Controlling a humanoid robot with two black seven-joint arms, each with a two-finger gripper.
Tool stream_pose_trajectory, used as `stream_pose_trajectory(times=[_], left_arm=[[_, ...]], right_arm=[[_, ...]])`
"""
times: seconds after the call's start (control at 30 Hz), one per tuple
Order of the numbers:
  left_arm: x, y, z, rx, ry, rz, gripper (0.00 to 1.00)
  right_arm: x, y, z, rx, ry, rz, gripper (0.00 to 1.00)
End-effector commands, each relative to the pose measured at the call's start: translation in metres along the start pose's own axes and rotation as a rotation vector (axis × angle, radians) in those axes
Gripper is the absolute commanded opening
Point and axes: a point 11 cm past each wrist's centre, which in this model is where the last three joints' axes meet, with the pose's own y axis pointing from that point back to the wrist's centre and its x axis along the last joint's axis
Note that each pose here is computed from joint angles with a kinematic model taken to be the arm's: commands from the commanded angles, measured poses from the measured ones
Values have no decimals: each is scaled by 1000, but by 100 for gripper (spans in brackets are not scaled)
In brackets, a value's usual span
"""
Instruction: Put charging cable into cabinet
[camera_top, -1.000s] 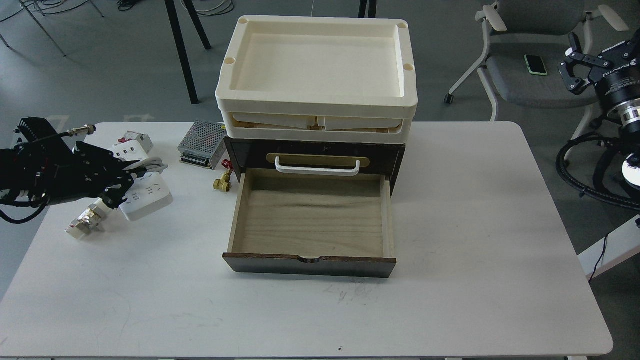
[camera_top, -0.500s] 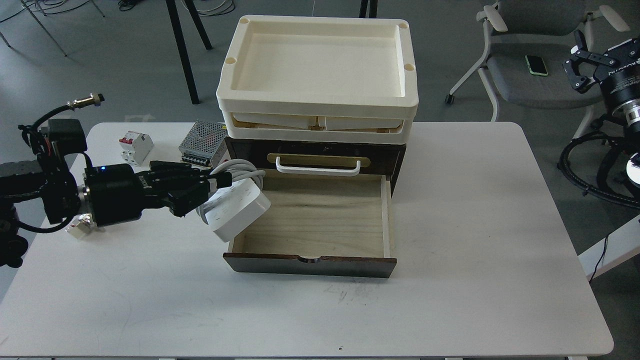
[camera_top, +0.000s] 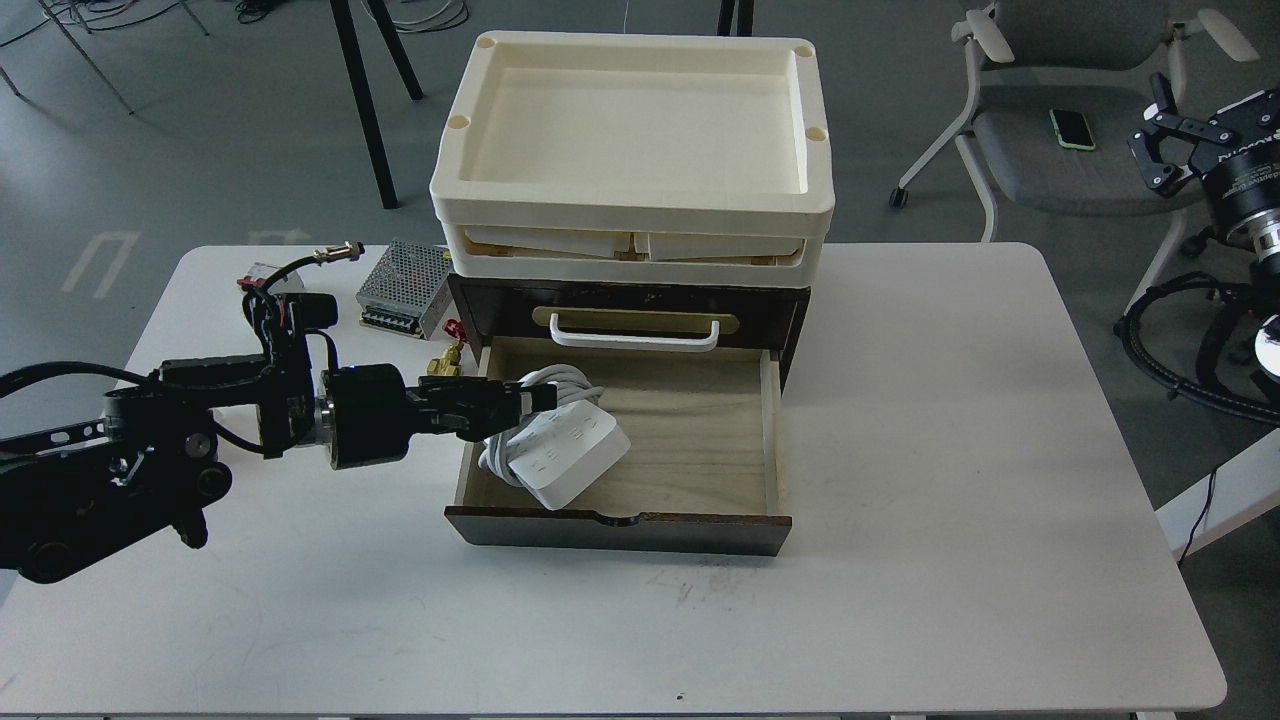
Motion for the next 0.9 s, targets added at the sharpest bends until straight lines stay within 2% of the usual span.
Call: stream_pose_trajectory(times=[0.0,0.17,0.3,0.87], left_arm=[[1,-9,-7,4,55,16,2],[-3,-21,-23,34,105,20,2],[-7,-33,-19,8,141,7,3],[-1,-41,-19,-16,232,59,1]], right_arm=[[1,1,1,-2,-1,2,100],[2,2,2,-5,0,6,100],[5,5,3,-8,0,11,100],[6,7,5,-12,-3,15,100]])
